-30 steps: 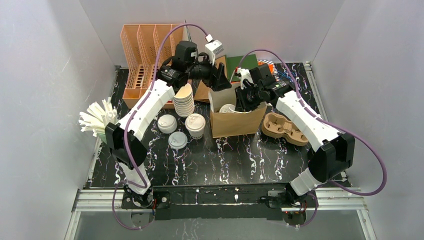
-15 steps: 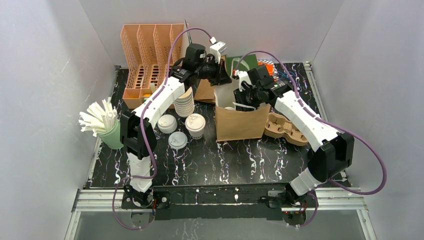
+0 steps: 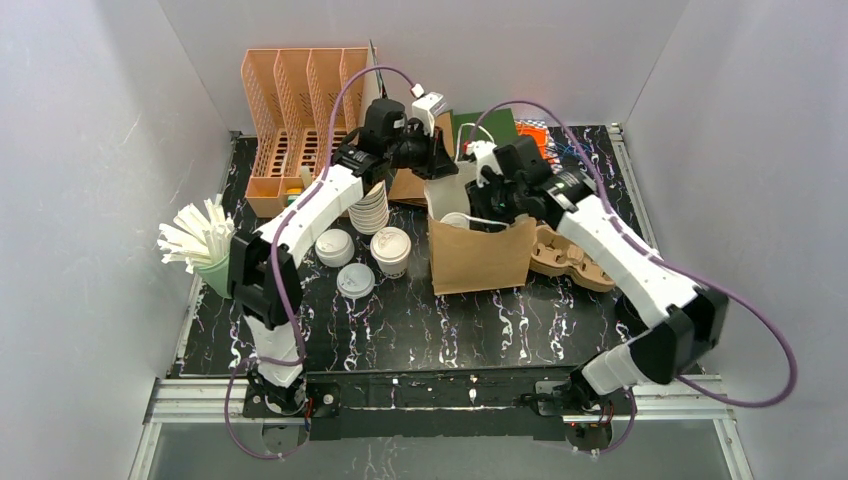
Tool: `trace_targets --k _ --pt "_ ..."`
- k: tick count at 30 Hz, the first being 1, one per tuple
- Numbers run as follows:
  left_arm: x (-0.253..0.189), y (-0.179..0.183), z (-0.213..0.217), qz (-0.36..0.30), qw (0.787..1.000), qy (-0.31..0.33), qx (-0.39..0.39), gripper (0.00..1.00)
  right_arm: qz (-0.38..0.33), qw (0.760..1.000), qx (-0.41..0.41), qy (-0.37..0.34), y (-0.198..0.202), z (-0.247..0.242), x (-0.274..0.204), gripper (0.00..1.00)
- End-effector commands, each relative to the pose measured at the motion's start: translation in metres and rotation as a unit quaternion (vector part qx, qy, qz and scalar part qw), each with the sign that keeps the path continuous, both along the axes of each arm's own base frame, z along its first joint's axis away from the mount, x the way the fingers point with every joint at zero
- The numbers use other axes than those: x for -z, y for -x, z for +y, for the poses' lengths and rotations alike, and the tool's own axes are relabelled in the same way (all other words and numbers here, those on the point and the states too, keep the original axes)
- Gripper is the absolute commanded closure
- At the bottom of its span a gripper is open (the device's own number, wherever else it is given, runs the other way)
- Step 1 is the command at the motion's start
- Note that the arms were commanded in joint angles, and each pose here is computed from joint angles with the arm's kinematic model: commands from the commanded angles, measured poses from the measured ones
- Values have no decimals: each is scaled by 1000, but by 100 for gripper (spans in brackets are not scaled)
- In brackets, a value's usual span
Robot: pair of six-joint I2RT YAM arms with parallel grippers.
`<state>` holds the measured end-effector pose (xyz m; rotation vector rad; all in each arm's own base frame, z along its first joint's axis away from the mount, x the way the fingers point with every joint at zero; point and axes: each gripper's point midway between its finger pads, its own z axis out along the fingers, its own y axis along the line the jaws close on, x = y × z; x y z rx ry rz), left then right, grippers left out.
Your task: Pack the takeout coffee
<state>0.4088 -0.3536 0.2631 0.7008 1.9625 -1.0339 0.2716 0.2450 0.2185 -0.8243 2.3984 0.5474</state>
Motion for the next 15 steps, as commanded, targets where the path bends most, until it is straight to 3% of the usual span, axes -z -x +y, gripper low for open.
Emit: trace_targets --k 1,15 --pt "-46 24 26 -66 998 -9 -18 100 -86 992 26 -85 3 -1 -68 99" --pt "-43 28 53 -136 987 -66 -60 99 -158 957 137 -201 2 -17 -219 99"
